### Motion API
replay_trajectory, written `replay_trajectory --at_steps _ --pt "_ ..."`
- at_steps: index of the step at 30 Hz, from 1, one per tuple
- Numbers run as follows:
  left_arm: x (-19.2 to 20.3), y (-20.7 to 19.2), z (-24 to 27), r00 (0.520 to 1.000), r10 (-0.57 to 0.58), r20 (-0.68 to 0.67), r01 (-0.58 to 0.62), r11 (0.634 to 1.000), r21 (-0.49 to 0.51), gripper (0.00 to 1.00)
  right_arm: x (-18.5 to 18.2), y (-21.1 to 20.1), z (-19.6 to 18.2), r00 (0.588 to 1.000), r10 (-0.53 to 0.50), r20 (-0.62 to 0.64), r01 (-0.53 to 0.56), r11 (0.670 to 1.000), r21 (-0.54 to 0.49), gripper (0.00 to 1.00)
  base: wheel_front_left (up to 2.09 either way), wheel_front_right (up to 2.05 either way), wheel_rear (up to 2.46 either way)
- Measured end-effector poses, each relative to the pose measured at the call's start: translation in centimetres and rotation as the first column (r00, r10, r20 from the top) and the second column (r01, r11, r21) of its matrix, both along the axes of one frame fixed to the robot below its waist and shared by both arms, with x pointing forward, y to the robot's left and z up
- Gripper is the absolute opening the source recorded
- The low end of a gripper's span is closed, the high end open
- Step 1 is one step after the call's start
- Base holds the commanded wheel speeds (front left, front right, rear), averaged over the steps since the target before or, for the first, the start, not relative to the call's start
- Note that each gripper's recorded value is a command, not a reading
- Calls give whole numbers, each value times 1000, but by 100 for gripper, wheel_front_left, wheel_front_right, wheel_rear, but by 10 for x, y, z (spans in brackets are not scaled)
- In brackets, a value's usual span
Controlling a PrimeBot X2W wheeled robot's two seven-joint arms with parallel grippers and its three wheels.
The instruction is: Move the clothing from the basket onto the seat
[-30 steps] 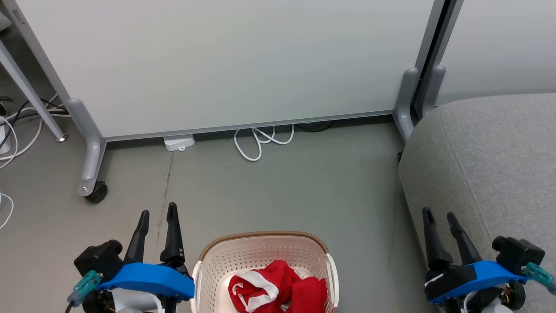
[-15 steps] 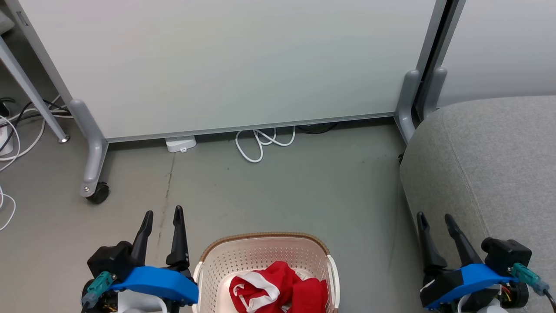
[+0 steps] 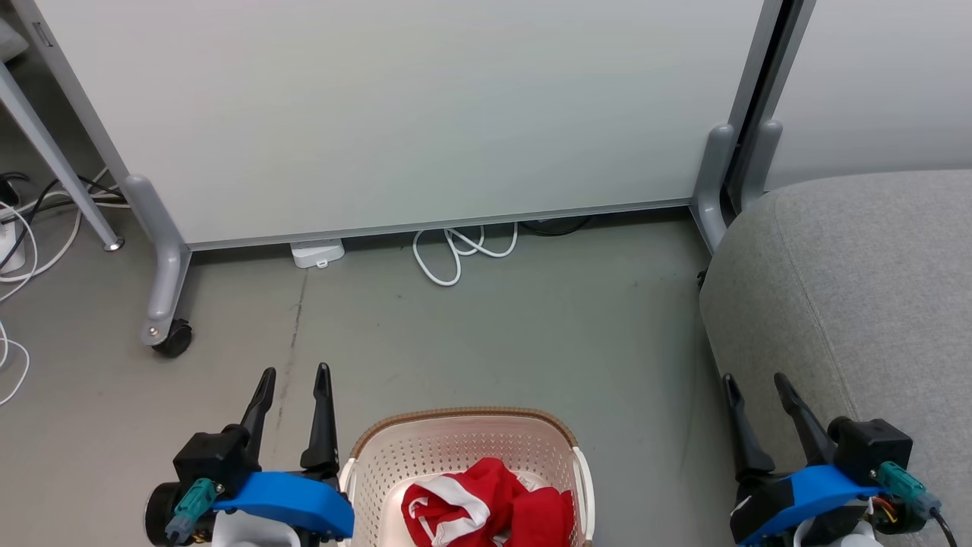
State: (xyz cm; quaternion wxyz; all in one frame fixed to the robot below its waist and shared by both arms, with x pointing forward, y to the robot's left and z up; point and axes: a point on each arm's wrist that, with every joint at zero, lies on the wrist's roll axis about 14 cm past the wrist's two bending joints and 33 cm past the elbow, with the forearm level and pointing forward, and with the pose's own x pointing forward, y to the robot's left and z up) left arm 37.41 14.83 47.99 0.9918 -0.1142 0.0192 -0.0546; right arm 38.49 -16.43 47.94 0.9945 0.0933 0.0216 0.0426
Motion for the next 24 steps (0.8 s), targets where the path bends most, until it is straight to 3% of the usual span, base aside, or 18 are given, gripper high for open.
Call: replay_trajectory --at_steps 24 --pt "-1 -9 0 999 -44 29 41 994 98 100 1 7 2 998 47 34 -41 988 -151 100 0 0 0"
